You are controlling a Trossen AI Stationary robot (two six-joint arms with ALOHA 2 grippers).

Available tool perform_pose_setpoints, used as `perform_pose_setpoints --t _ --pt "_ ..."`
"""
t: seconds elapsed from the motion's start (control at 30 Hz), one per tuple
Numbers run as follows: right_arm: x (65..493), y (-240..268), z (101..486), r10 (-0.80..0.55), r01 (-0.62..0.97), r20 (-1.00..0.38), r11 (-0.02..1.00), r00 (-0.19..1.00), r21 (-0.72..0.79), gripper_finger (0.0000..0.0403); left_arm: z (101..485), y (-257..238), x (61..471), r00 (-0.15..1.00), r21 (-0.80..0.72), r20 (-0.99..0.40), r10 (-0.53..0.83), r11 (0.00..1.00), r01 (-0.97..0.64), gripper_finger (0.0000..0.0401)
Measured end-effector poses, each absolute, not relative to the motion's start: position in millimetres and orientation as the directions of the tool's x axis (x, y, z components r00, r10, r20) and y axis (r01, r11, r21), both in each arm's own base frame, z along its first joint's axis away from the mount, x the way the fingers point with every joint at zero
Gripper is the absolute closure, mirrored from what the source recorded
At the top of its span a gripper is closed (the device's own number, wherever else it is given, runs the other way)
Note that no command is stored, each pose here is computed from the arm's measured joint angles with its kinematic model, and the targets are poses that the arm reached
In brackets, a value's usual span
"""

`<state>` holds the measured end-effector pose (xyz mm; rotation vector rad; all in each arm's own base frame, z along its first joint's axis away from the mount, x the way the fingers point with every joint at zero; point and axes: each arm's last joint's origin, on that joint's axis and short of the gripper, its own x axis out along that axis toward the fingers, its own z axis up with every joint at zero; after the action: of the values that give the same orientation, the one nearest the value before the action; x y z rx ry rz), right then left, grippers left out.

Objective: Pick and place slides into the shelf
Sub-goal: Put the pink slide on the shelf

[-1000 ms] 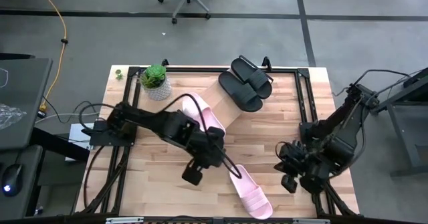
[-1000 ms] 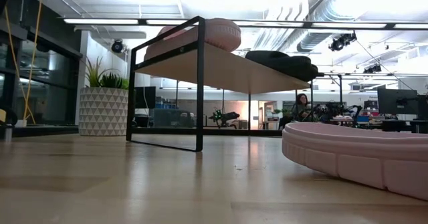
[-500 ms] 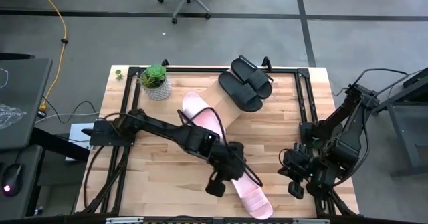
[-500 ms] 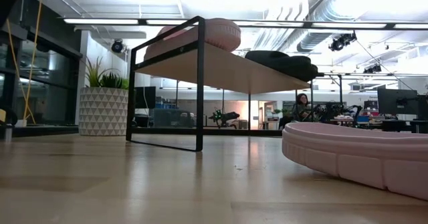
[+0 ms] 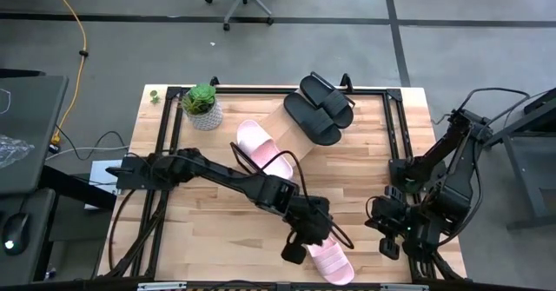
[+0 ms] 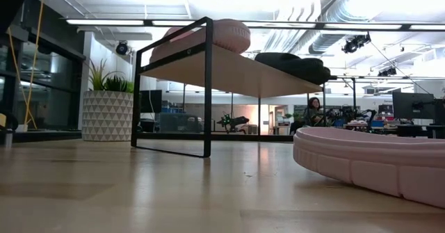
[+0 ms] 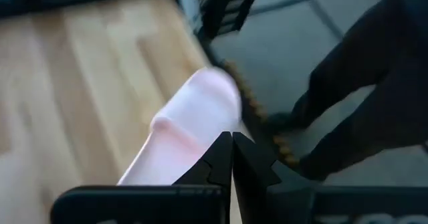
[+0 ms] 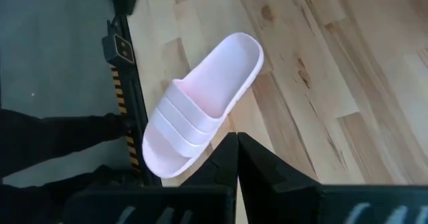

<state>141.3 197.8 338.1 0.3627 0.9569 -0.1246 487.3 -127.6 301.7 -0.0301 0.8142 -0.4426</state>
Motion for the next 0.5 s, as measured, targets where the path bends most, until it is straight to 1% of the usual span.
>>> perform_pose_setpoints --t 0.07,0.13,0.2,0.33,0.5 --pt "141 198 338 0.055 0.262 -0.817 0.933 0.574 0.248 0.0402 295 -130 495 0.608 -0.214 -0.671 -0.424 0.896 0.388 0.04" --pt "141 198 338 0.056 0.262 -0.816 0.933 0.575 0.248 0.0402 285 -131 494 0.561 -0.245 -0.705 -0.433 0.892 0.381 0.04" --pt "141 198 338 0.057 0.262 -0.816 0.932 0.575 0.25 0.0402 277 -133 499 0.559 -0.268 -0.696 -0.451 0.885 0.381 0.04" --pt "142 199 339 0.064 0.263 -0.813 0.929 0.579 0.261 0.0402 274 -133 498 0.532 -0.304 -0.702 -0.474 0.874 0.379 0.04" --pt "143 200 339 0.079 0.257 -0.805 0.925 0.588 0.279 0.0402 274 -133 499 0.547 -0.281 -0.708 -0.447 0.889 0.363 0.04"
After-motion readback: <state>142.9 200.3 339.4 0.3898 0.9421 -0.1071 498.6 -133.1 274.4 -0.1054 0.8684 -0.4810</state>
